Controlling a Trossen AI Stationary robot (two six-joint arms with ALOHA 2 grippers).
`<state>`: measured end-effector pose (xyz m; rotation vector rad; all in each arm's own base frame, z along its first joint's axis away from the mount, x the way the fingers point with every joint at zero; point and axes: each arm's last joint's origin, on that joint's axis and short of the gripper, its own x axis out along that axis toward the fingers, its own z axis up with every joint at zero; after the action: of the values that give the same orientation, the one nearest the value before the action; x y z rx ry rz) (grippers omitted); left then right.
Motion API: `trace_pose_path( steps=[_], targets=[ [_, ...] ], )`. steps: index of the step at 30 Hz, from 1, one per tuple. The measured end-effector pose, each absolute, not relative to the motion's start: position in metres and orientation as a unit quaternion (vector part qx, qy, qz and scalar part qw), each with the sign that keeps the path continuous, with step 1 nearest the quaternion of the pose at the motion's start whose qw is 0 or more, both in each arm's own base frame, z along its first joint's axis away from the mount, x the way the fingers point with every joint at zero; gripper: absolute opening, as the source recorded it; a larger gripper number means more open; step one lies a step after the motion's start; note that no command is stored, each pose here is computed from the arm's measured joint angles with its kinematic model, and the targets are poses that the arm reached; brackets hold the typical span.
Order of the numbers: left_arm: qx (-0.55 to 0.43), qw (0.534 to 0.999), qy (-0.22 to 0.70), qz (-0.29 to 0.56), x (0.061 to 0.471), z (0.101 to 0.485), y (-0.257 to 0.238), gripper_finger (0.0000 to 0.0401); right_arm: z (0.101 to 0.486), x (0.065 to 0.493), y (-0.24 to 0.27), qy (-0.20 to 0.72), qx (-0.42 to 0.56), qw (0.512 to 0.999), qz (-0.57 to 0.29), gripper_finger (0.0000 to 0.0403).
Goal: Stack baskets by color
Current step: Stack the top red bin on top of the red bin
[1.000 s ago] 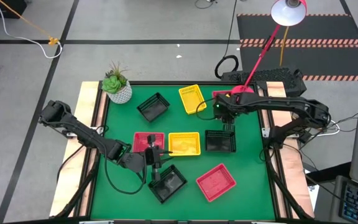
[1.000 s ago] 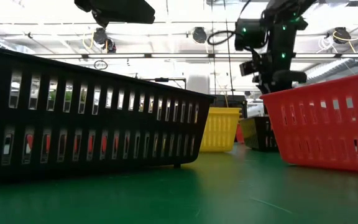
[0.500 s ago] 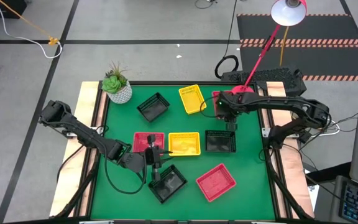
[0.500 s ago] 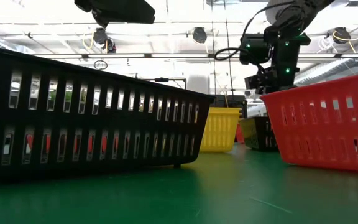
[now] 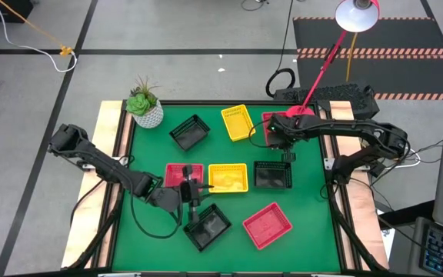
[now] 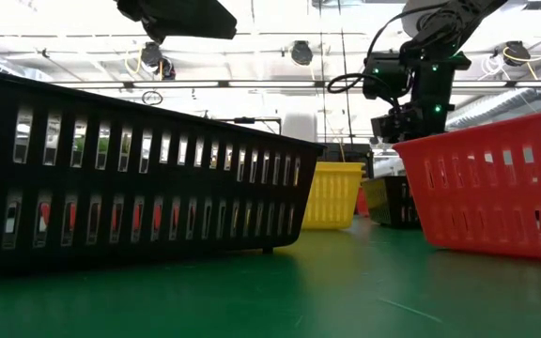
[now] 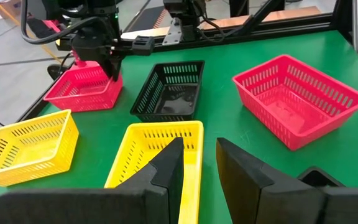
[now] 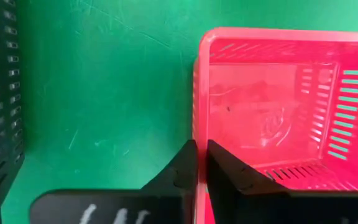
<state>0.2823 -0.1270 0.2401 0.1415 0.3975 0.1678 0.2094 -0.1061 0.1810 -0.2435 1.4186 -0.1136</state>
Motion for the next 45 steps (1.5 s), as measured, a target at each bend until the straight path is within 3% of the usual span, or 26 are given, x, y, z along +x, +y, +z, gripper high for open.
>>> trace_pose_path(
  steps=[10,19,34,38,45],
  targets=[
    [0.071,0.974,0.197,0.084,0.283,0.24,-0.126,0.0097,0.187,0.212,-0.103,0.651,-0.136,0.744,-0.062,0.0008],
    [0.077,0.973,0.2,0.089,0.284,0.24,-0.123,0.0097,0.232,0.225,-0.085,0.655,-0.141,0.74,-0.057,0.0006],
    [0.137,0.963,0.22,0.078,0.289,0.258,-0.124,0.01,0.304,0.254,-0.013,0.576,-0.203,0.792,0.012,0.0005],
    [0.157,0.956,0.241,0.048,0.292,0.285,-0.127,0.0127,0.311,0.256,0.009,0.554,-0.228,0.8,0.043,0.0005],
    [0.188,0.949,0.254,-0.01,0.293,0.318,-0.13,0.0208,0.314,0.26,0.043,0.499,-0.305,0.803,0.115,0.0004]
  ],
)
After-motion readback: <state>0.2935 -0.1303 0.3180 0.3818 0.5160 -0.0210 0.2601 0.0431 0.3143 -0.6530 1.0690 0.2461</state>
